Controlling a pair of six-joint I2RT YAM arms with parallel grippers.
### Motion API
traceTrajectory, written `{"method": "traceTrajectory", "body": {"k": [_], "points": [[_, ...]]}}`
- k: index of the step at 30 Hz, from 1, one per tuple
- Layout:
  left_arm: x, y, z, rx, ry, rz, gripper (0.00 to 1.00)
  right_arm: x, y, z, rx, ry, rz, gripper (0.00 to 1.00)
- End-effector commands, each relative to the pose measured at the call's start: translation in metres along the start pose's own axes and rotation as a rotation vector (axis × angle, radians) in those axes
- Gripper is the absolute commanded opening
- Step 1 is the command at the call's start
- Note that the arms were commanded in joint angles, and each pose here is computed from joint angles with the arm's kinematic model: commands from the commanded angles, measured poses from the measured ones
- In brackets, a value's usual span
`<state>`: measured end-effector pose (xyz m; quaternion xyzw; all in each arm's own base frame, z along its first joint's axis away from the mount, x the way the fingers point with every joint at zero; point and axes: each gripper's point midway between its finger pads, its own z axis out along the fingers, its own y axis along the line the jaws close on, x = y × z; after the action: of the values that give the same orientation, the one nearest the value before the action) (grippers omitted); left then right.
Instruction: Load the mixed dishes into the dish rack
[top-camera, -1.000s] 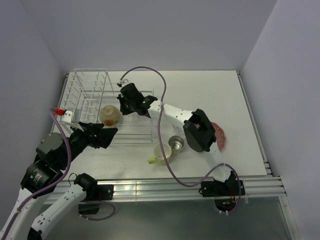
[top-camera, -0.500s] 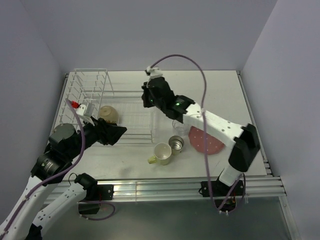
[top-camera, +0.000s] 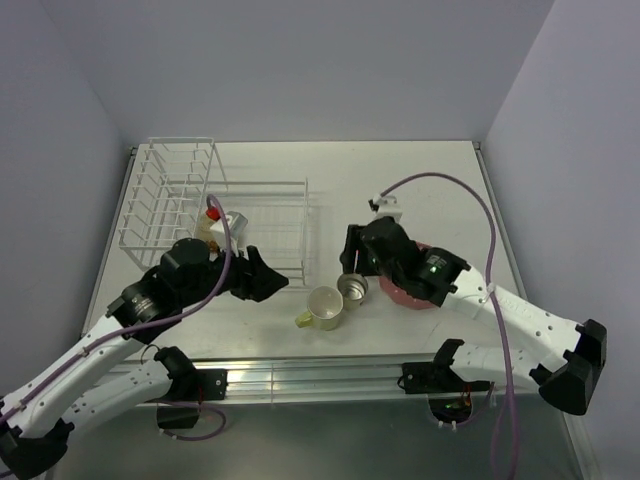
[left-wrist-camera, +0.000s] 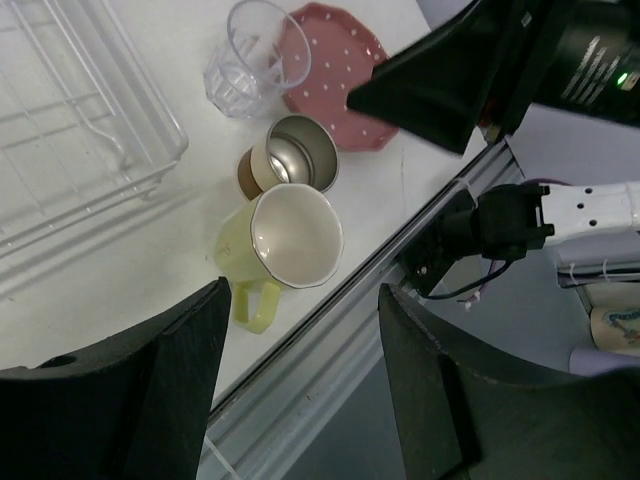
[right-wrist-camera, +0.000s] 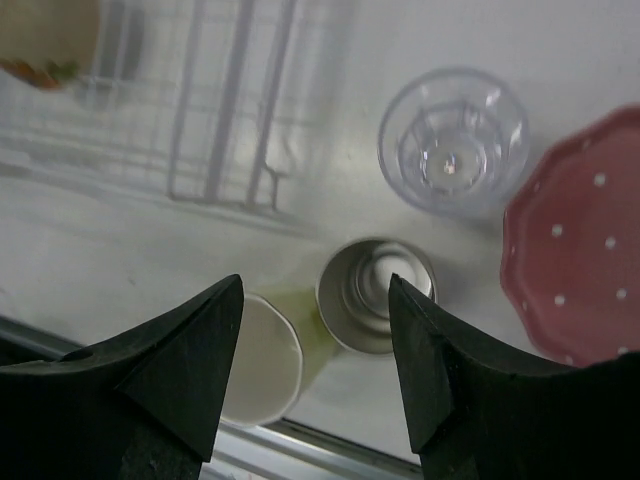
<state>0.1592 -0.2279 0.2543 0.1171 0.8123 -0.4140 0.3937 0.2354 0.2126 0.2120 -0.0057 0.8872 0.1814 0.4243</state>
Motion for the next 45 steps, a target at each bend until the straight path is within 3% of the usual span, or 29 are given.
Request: {"method": "traceTrajectory", "body": {"k": [1, 9, 21, 33, 45], "points": [[-0.001, -0.005, 0.011, -0.008, -0.022, -0.008, 0.67, 0.039, -0.009, -0.009, 0.011, 0.085, 0.058, 0.68], [0.046, 0.0, 0.049, -0.094, 0.09, -0.016, 0.67, 0.038, -0.035, -0.042, -0.006, -0.002, 0.148, 0.68], [0.059, 0.019, 0.096, -0.209, 0.137, 0.006, 0.65, 0.036, -0.045, -0.071, -0.061, -0.046, 0.195, 0.67], [0.078, 0.031, 0.117, -0.26, 0.204, 0.028, 0.58, 0.032, -0.053, -0.085, -0.073, -0.077, 0.209, 0.67], [0.102, 0.045, 0.13, -0.304, 0.274, 0.04, 0.43, 0.033, -0.051, -0.084, -0.09, -0.079, 0.214, 0.66]]}}
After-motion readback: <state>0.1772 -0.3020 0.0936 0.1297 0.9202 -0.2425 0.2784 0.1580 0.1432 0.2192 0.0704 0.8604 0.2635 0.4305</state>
